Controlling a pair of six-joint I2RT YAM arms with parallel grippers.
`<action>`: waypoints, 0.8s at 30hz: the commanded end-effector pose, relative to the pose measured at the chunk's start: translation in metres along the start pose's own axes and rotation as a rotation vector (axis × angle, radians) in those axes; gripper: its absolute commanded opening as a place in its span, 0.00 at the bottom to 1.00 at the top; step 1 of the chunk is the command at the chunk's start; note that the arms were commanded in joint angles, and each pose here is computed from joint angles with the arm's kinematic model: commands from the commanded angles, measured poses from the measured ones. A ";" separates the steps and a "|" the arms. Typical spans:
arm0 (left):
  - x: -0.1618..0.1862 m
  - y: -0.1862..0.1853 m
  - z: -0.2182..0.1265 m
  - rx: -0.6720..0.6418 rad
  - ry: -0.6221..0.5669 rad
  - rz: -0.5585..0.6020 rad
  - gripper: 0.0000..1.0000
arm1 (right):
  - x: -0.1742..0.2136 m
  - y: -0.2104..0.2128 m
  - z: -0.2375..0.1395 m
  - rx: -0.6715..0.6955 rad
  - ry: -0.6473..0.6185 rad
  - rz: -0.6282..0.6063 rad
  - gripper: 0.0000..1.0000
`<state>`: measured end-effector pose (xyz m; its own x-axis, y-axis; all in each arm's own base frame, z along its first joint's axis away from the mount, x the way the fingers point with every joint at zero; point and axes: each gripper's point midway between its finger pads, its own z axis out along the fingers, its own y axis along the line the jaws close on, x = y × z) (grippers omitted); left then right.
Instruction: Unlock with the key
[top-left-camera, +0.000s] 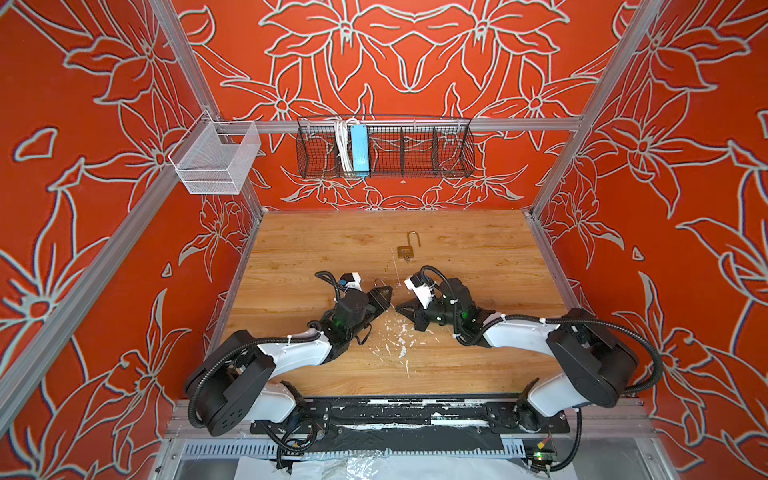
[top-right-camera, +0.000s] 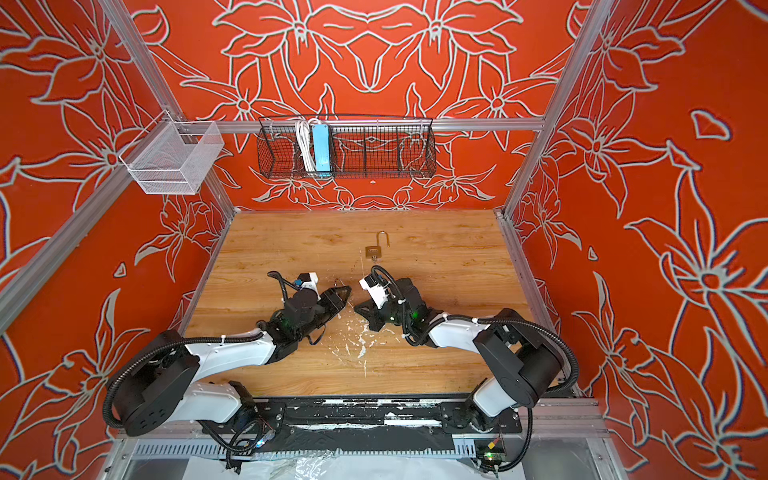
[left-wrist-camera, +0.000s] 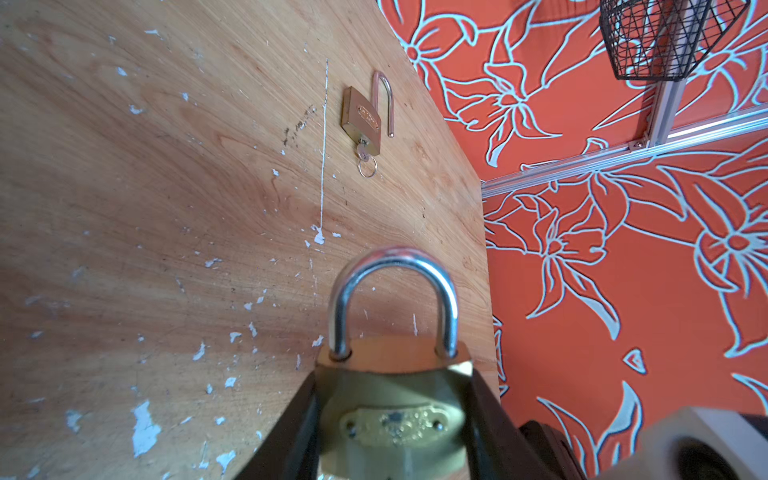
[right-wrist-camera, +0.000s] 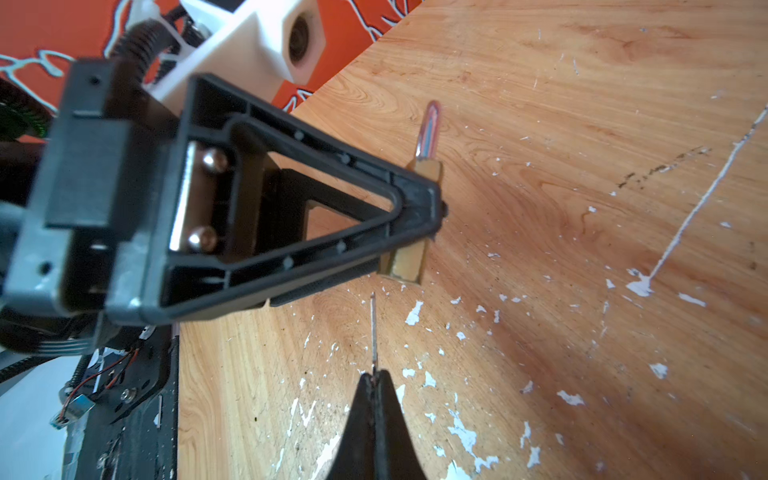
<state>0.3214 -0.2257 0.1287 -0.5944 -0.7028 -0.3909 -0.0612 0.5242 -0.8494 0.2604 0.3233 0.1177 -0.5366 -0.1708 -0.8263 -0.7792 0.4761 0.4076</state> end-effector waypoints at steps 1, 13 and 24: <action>-0.008 -0.023 -0.003 0.079 -0.025 -0.016 0.00 | -0.012 -0.005 0.001 0.043 -0.021 -0.019 0.00; -0.006 -0.019 0.000 0.073 -0.023 -0.014 0.00 | -0.015 -0.006 -0.002 0.042 -0.038 -0.010 0.00; -0.015 -0.012 -0.004 0.072 -0.090 -0.014 0.00 | -0.016 -0.002 -0.003 0.024 -0.038 -0.013 0.00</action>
<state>0.3222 -0.2252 0.1263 -0.5878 -0.7075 -0.3923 -0.0586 0.5209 -0.8516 0.2656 0.3195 0.1144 -0.5410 -0.1677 -0.8241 -0.7627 0.5108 0.3967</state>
